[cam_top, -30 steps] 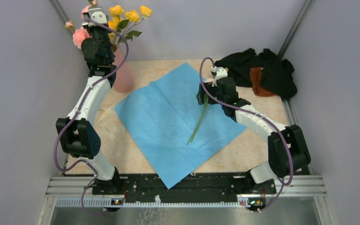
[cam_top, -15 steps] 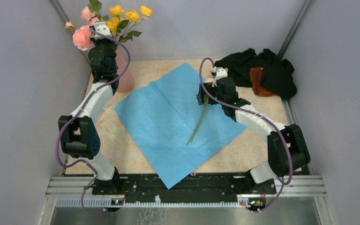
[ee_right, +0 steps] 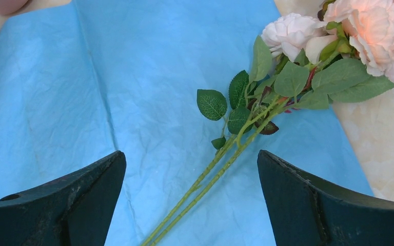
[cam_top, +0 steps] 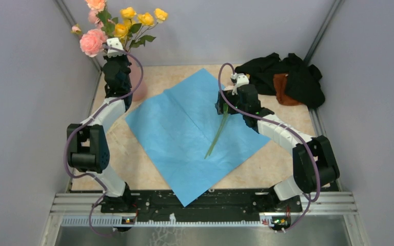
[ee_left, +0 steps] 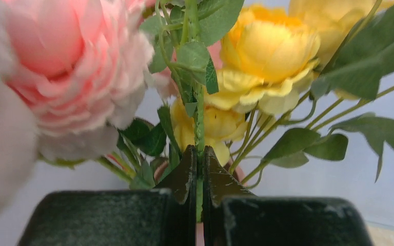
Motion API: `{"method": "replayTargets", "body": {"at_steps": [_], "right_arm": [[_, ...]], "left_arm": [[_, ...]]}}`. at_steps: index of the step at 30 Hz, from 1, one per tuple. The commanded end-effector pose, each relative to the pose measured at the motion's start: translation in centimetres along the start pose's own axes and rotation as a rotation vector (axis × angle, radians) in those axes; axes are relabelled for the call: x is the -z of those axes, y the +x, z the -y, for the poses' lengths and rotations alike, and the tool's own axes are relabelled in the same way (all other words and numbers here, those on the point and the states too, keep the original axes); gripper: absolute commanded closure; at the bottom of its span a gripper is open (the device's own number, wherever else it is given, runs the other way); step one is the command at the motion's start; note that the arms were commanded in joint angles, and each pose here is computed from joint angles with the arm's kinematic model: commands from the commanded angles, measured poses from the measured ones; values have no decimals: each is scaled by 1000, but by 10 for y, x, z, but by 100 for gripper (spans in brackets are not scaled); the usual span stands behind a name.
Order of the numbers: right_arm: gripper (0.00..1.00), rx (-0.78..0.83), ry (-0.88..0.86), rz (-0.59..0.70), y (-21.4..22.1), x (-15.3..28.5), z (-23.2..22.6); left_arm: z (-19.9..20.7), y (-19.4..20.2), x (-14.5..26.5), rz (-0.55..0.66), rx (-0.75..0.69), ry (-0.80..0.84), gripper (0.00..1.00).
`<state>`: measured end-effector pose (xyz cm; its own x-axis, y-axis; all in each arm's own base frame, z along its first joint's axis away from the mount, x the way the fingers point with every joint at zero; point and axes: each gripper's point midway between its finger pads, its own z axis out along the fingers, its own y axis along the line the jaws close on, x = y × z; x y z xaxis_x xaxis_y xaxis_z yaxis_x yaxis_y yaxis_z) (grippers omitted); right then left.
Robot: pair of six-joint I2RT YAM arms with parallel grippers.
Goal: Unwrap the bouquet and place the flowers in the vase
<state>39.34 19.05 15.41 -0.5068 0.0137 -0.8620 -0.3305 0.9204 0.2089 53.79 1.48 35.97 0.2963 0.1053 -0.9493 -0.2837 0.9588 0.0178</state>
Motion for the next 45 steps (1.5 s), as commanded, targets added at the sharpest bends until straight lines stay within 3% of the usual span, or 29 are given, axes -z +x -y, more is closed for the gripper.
{"method": "replayTargets", "body": {"at_steps": [1,11,14,19,21,31,42,45], "right_arm": [[2,7,-12,59,-17,1,-1],[2,6,-15,59,-17,0,-1],[1,6,-17,58,-17,0,-2],[2,4,-22,58,-18,-1,-3],[2,4,-24,54,-16,-2,-3],[2,3,-28,54,-17,-1,-4],[2,2,-26,120,-38,16,-6],[2,0,-8,149,-47,24,-4]], "left_arm": [[-3,30,4,-43,38,-31,100],[1,54,9,-85,45,-22,98],[1,47,10,-74,64,-18,82],[4,30,15,-60,97,16,41],[4,20,17,-51,118,23,35],[5,-19,26,-72,201,49,36],[54,37,104,-447,363,316,30],[86,48,134,-580,408,505,24]]}}
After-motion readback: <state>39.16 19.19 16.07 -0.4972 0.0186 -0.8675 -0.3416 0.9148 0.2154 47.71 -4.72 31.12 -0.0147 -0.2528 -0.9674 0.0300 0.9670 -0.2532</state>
